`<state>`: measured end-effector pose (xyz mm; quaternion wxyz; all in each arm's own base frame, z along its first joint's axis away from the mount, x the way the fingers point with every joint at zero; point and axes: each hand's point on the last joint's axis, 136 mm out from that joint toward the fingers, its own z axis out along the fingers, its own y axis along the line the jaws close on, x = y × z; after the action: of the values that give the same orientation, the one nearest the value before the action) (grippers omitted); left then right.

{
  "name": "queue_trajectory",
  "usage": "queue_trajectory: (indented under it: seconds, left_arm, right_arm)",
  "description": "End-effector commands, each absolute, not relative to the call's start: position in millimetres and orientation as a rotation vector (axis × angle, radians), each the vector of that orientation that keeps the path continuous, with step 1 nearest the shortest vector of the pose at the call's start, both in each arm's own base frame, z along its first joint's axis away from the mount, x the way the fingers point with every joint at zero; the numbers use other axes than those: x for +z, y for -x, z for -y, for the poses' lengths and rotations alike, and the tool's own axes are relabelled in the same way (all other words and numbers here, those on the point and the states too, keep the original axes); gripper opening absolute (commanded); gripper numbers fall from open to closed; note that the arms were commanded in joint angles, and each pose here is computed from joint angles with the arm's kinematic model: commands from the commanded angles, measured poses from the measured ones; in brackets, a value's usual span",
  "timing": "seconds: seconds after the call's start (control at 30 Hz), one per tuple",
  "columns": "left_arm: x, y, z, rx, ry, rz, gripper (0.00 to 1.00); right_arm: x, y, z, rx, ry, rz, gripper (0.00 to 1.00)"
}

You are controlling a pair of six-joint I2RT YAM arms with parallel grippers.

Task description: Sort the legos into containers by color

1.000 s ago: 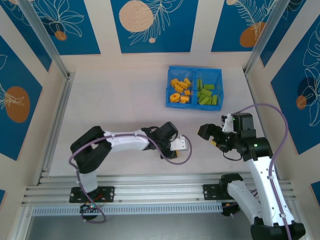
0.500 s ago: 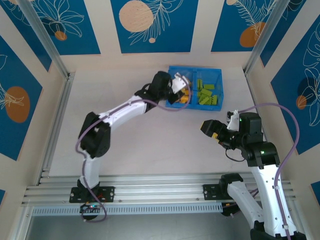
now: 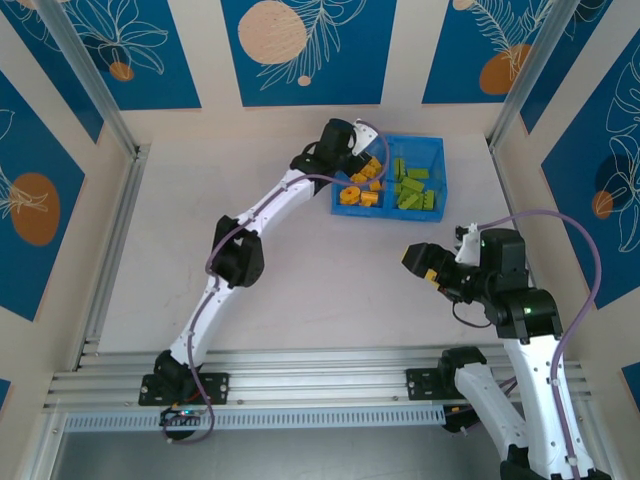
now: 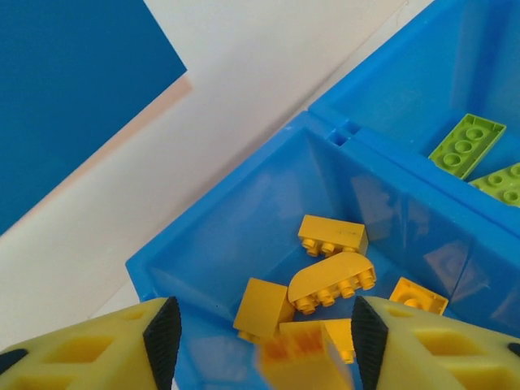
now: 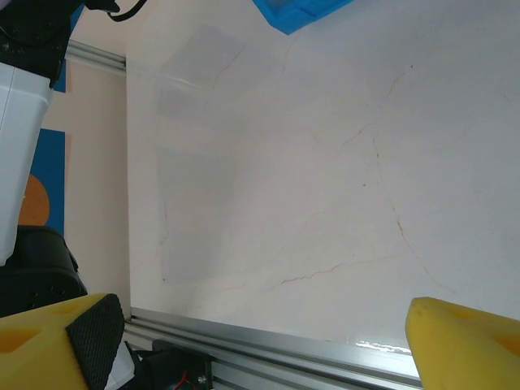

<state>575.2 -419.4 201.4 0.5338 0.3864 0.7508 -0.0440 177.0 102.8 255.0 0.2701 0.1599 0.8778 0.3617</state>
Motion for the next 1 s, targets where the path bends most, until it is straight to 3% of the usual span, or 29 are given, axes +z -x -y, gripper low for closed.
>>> queue_trajectory:
  seconds: [0.0, 0.17, 0.43, 0.7, 0.97]
  left_arm:
    - [249, -574, 410, -0.080, -0.874, -1.740, 0.63]
    - [293, -544, 402, -0.173, -0.857, -1.718, 0.64]
    - [377, -426, 331, -0.342, -0.713, -1.517, 0.64]
    - [330, -336, 199, -0.117, -0.525, -1.614, 0.65]
    - [246, -305, 105, 0.050, -0.282, -1.770, 0.77]
  right_arm:
    - [263, -170, -106, 1.012, -0.431, -2.354, 0.91]
    - [259, -174, -104, 0.998, -0.437, -2.353, 0.91]
    - [233, -206, -70, 0.707, -0.492, -2.295, 0.92]
    - [209, -260, -18, 0.314, -0.465, -2.090, 0.92]
    - [167, -304, 18, 0.046, -0.369, -1.890, 0.93]
